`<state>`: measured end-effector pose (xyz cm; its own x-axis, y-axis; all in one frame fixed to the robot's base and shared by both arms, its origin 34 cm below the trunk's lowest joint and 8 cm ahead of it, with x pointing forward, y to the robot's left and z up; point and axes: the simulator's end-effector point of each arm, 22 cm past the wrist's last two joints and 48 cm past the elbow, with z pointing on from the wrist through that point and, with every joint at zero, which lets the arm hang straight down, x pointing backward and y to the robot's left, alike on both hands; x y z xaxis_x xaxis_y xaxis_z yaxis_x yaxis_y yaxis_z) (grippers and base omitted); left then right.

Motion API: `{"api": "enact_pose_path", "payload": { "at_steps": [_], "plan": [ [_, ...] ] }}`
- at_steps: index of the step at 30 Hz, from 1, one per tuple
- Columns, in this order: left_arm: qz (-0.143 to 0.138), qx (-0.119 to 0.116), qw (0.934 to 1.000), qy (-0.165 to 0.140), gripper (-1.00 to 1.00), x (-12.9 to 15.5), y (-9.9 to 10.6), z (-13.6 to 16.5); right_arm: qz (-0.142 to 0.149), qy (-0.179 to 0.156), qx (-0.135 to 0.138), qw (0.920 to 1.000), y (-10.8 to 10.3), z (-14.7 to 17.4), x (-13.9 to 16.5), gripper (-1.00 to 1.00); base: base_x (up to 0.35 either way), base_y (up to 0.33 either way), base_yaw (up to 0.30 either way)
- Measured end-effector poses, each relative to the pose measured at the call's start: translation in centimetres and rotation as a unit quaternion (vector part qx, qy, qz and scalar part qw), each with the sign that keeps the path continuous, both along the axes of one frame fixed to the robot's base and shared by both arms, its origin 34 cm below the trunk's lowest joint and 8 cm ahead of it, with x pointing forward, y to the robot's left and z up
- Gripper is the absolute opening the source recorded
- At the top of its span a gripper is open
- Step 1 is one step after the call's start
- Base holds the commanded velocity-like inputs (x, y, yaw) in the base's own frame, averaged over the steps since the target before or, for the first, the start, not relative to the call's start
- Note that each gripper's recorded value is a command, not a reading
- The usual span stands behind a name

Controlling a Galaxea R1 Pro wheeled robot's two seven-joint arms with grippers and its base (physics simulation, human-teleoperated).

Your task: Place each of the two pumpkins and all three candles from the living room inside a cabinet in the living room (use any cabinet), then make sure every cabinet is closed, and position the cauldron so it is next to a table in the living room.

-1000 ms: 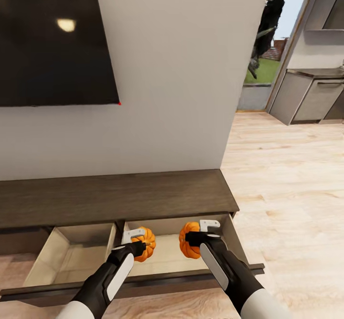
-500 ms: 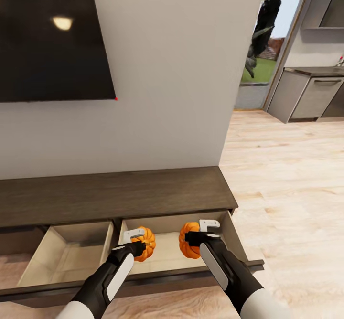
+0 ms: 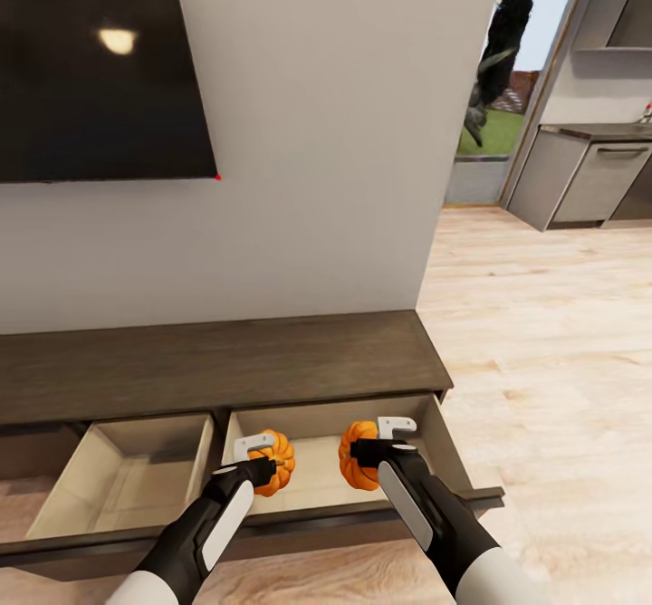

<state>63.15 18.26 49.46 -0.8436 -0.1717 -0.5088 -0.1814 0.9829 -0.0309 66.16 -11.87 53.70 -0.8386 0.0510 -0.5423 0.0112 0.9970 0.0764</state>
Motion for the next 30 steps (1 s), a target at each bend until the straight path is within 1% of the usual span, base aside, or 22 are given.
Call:
{"api": "enact_pose_path", "payload": {
  "at_steps": [5,14,30],
  "plan": [
    [0.0,0.0,1.0,-0.001,-1.0,-0.1,-0.01,-0.94,0.0,0.0,0.0,1.0,0.0,-0.97,-0.12,-1.0,0.0,0.0,0.0],
    [0.0,0.0,1.0,-0.001,-1.0,-0.08,-0.02,-0.92,0.0,-0.001,0.0,1.0,0.0,-0.96,-0.11,-1.0,0.003,0.0,0.0],
    [0.0,0.001,1.0,-0.001,-1.0,-0.11,0.09,-0.96,0.0,-0.001,0.0,1.0,0.0,-0.94,-0.09,-1.0,0.118,0.0,0.0]
  ]
}}
